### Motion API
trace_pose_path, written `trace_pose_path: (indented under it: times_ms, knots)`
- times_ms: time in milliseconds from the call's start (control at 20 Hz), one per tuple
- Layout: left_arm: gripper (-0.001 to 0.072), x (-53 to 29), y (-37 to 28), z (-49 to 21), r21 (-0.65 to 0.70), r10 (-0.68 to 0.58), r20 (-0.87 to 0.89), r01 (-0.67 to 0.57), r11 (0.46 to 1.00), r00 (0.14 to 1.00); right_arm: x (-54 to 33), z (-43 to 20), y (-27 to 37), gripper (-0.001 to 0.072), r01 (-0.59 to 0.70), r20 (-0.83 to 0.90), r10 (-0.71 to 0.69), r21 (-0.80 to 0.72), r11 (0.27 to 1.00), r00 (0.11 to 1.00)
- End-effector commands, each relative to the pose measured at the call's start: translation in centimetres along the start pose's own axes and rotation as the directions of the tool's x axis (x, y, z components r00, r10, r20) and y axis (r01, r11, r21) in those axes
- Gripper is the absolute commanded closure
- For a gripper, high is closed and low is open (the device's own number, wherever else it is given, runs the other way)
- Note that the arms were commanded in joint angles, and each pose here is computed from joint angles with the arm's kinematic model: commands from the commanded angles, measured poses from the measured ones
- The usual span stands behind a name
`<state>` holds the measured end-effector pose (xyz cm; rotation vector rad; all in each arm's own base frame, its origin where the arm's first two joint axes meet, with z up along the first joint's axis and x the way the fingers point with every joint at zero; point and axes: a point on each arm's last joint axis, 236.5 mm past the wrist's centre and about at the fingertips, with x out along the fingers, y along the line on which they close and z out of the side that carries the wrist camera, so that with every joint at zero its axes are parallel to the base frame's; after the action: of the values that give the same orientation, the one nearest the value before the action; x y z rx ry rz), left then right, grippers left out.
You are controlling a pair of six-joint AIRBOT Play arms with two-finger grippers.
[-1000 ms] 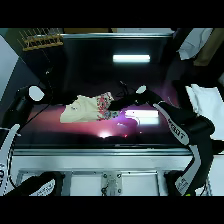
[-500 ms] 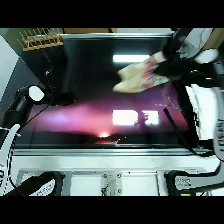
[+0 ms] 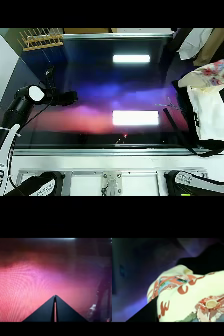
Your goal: Fold the clothes and pants, and hang the long-sleeved shirts on hangers.
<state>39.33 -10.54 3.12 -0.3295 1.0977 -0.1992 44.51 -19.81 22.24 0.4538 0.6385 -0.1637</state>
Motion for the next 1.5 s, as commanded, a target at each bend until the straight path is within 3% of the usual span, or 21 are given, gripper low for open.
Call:
trace_pose_path:
  times_ms: [0,200,500,550,600,650,700,750,850,1050,1200,1400,1450]
  knots:
    - [0.0700,0.0,0.0,0.0,0.001,0.000,-0.001,0.000,1.000,1.000,-3.2,-1.9,-6.5,0.0702,0.234,-0.072,-0.233,0.004,0.972,0.970]
    - [0.0700,0.0,0.0,0.0,0.001,0.000,0.000,0.000,1.000,1.000,-5.6,-5.5,-9.4,0.0703,0.374,-0.167,-0.378,-0.055,0.926,0.911]
    - [0.0700,0.0,0.0,0.0,0.002,0.001,-0.001,-0.001,1.000,1.000,-5.9,-13.0,-11.0,0.0689,0.417,-0.356,-0.413,-0.069,0.906,0.838]
    - [0.0700,0.0,0.0,0.0,0.002,0.001,-0.001,-0.001,1.000,1.000,-6.0,-13.4,-11.1,0.0635,0.420,-0.372,-0.415,-0.070,0.905,0.831]
    - [0.0701,0.0,0.0,0.0,0.002,0.001,-0.001,-0.001,1.000,1.000,-6.1,-13.6,-11.0,0.0408,0.423,-0.381,-0.412,-0.059,0.904,0.828]
    - [0.0700,0.0,0.0,0.0,0.002,0.001,-0.001,-0.001,1.000,1.000,-6.3,-13.6,-10.9,0.0117,0.430,-0.380,-0.412,-0.042,0.902,0.828]
    - [0.0700,0.0,0.0,0.0,0.002,0.001,-0.001,-0.001,1.000,1.000,-6.6,-13.4,-10.7,0.0074,0.437,-0.367,-0.414,-0.025,0.899,0.833]
    - [0.0700,0.0,0.0,0.0,0.002,0.001,-0.001,-0.001,1.000,1.000,-7.1,-12.8,-10.2,0.0139,0.433,-0.339,-0.416,-0.028,0.901,0.844]
    - [0.0700,0.0,0.0,0.0,0.002,0.001,-0.001,-0.001,1.000,1.000,-8.2,-10.7,-7.8,0.0146,0.393,-0.229,-0.392,-0.043,0.918,0.891]
    - [0.0700,0.0,0.0,0.0,0.001,0.000,0.000,0.000,1.000,1.000,-10.3,-8.3,2.6,0.0146,0.149,-0.054,-0.155,-0.089,0.985,0.987]
    - [0.0700,0.0,0.0,0.0,0.002,0.001,-0.001,-0.001,1.000,1.000,-10.7,-9.5,9.7,0.0146,-0.037,-0.060,0.027,-0.157,0.987,0.998]
    - [0.0700,0.0,0.0,0.0,0.001,0.000,0.002,0.000,1.000,1.000,-9.8,-12.7,15.5,0.0157,-0.188,-0.156,0.153,-0.248,0.950,0.976]
    - [0.0700,0.0,0.0,0.0,0.002,0.000,0.002,0.000,1.000,1.000,-9.6,-13.3,16.5,0.0271,-0.214,-0.177,0.171,-0.263,0.941,0.969]
